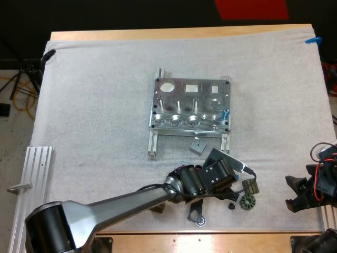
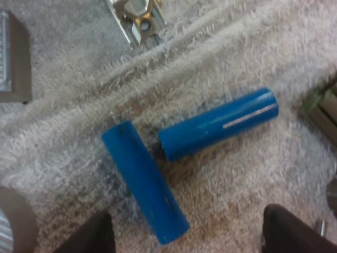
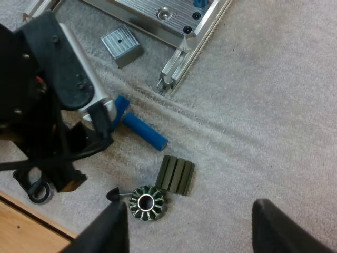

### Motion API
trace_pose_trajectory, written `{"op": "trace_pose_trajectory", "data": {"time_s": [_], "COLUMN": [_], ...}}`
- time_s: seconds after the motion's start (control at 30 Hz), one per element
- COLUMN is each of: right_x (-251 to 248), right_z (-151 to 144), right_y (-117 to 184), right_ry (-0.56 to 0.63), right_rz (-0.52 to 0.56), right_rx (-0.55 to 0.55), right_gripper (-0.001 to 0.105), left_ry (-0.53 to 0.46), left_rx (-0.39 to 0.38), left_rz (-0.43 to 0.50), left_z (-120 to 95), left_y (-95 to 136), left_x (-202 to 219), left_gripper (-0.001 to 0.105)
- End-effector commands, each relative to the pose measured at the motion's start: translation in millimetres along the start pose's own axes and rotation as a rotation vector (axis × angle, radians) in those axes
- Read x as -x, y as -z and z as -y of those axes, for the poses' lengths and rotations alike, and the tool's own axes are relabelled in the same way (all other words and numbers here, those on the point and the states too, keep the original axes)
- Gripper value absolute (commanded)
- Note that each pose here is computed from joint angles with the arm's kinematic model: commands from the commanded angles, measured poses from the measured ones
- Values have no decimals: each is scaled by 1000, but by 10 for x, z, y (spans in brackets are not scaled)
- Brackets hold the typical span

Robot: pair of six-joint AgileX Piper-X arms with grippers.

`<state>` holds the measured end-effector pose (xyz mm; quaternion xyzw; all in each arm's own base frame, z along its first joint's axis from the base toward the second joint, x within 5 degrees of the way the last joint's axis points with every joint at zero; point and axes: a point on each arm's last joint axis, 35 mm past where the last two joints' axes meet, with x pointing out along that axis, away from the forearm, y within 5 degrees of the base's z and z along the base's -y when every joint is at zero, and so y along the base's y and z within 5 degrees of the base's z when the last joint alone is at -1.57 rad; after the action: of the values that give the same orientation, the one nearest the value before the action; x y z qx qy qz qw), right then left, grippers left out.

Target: Load cells from right to left

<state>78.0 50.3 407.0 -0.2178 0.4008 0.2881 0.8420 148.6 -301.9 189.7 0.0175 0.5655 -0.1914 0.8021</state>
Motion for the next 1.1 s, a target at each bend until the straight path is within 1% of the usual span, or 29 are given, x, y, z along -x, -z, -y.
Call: {"op": "trace_pose_trajectory", "data": {"time_s": [0.0, 0.17, 0.53, 0.77, 0.93, 1.03, 1.07], "right_x": [17, 17, 17, 17, 17, 17, 17], "right_z": [-2, -2, -2, -2, -2, -2, -2], "right_y": [12, 12, 12, 12, 12, 12, 12], "right_ry": [3, 3, 3, 3, 3, 3, 3], "right_rz": [0, 0, 0, 0, 0, 0, 0], "right_rx": [9, 9, 9, 9, 11, 15, 15], "right_gripper": [51, 51, 51, 51, 51, 51, 51], "left_ry": [-15, -52, -96, -74, -94, -117, -122], "left_rx": [13, 6, -5, 3, 4, 3, 1], "left_rz": [12, -17, -51, 3, 23, 47, 52], "left_z": [7, -7, -23, 16, 5, -3, -5], "left_y": [11, 51, 112, 69, 57, 49, 47], "left_x": [-33, -177, -430, -463, -463, -462, -461], "left_gripper": [59, 59, 59, 59, 59, 56, 53]}}
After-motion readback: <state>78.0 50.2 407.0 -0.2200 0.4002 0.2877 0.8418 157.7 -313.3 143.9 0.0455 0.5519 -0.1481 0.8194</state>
